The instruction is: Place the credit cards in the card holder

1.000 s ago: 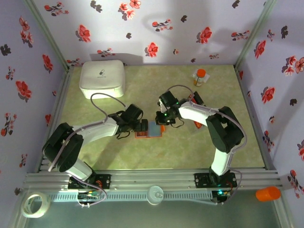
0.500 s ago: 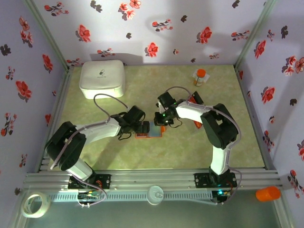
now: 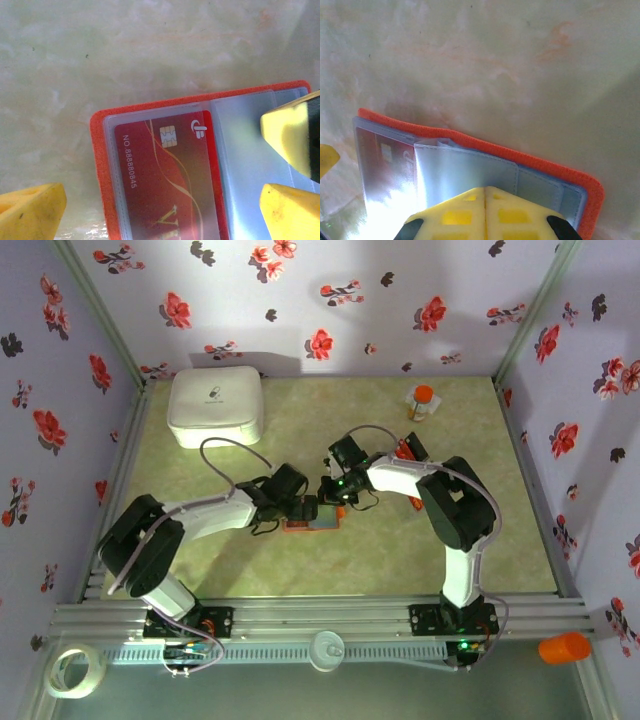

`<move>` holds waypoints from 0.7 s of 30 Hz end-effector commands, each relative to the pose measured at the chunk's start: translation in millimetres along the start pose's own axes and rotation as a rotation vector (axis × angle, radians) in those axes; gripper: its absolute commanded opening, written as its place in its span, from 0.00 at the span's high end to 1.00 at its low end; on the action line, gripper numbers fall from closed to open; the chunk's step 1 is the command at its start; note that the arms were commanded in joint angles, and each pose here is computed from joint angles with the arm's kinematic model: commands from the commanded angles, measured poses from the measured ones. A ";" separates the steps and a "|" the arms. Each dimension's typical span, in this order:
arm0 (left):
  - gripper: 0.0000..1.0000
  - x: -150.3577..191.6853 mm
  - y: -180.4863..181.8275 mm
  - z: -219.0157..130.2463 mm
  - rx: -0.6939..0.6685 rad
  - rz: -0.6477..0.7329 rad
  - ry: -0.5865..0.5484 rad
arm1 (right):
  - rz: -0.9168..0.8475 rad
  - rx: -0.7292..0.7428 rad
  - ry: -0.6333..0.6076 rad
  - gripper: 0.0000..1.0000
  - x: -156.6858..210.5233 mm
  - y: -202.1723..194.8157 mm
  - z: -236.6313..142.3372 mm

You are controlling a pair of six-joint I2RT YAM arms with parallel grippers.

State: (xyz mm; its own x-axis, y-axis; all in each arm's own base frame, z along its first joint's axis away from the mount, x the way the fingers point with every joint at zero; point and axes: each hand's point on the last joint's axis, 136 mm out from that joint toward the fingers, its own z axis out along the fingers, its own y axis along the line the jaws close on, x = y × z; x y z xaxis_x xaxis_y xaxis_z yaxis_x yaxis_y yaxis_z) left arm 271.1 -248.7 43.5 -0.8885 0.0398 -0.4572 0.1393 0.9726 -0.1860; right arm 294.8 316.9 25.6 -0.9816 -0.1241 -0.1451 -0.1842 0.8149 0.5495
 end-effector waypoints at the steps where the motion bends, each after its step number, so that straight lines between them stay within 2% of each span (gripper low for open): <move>1: 0.00 4.4 -4.1 6.0 0.000 0.000 0.011 | 0.024 0.001 0.035 0.92 11.0 -5.2 9.0; 11: 0.00 17.3 4.7 15.7 -0.031 0.010 0.039 | 0.027 -0.010 0.029 0.91 10.0 -2.6 7.7; 15: 0.06 22.4 7.4 19.5 -0.038 0.012 0.051 | 0.013 -0.013 0.018 0.91 4.6 3.2 1.2; 21: 0.11 26.9 7.8 21.6 -0.032 0.009 0.059 | 0.006 -0.028 -0.035 0.81 -8.1 12.8 -19.7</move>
State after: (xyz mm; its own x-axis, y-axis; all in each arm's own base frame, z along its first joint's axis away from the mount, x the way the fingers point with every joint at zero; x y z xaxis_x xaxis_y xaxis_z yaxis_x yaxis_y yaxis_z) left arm 267.3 -246.4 24.5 -0.8971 0.0578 -0.4379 0.1393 0.9778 -0.1564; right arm 293.9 318.9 28.8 -0.9825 -0.1182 -0.1441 -0.1799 0.8031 0.5681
